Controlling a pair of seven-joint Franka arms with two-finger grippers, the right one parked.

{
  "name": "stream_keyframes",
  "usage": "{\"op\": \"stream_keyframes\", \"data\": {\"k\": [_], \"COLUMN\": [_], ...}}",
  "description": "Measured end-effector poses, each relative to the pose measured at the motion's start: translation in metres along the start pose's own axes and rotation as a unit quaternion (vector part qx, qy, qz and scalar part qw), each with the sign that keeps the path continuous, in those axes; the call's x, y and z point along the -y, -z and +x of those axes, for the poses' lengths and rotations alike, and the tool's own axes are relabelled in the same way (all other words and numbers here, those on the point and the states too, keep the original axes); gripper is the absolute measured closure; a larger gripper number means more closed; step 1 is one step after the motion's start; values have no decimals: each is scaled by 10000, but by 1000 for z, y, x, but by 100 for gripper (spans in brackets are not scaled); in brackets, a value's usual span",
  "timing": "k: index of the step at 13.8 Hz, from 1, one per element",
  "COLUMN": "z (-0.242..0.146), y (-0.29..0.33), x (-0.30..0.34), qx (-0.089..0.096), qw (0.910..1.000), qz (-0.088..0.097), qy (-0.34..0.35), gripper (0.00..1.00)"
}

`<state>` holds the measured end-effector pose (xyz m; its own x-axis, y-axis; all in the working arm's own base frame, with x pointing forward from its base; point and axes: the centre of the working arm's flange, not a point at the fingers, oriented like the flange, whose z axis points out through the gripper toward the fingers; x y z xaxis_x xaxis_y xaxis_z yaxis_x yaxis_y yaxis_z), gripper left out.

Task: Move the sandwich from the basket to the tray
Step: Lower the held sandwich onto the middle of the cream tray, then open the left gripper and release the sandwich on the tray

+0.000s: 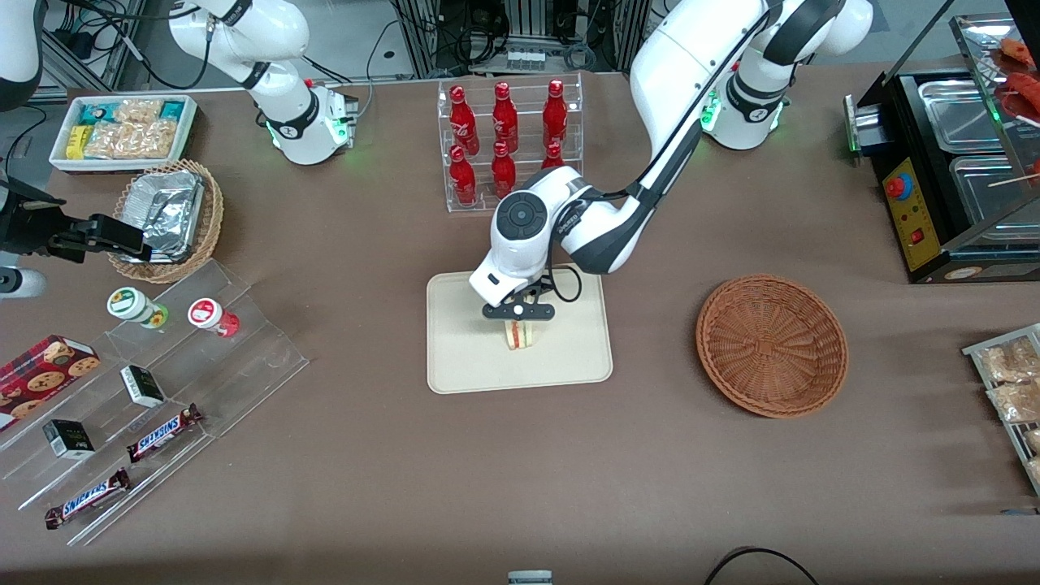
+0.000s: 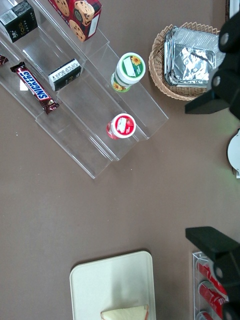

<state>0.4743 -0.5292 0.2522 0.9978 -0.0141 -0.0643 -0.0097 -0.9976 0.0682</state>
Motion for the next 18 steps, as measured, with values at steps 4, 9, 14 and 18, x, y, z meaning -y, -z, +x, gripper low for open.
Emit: {"op": "stream_keyframes", "data": {"k": [4,9,14,18], "z": [-2,1,19,40], "y": [-1,29,138,211], "x": [-1,0,37,97], "qx": [14,-28,-176,-197], "qw": [10000,10000,9992,9962], "qz": [15,44,123,174], "qy": [-16,18,345,826], "gripper": [51,2,0,0]}}
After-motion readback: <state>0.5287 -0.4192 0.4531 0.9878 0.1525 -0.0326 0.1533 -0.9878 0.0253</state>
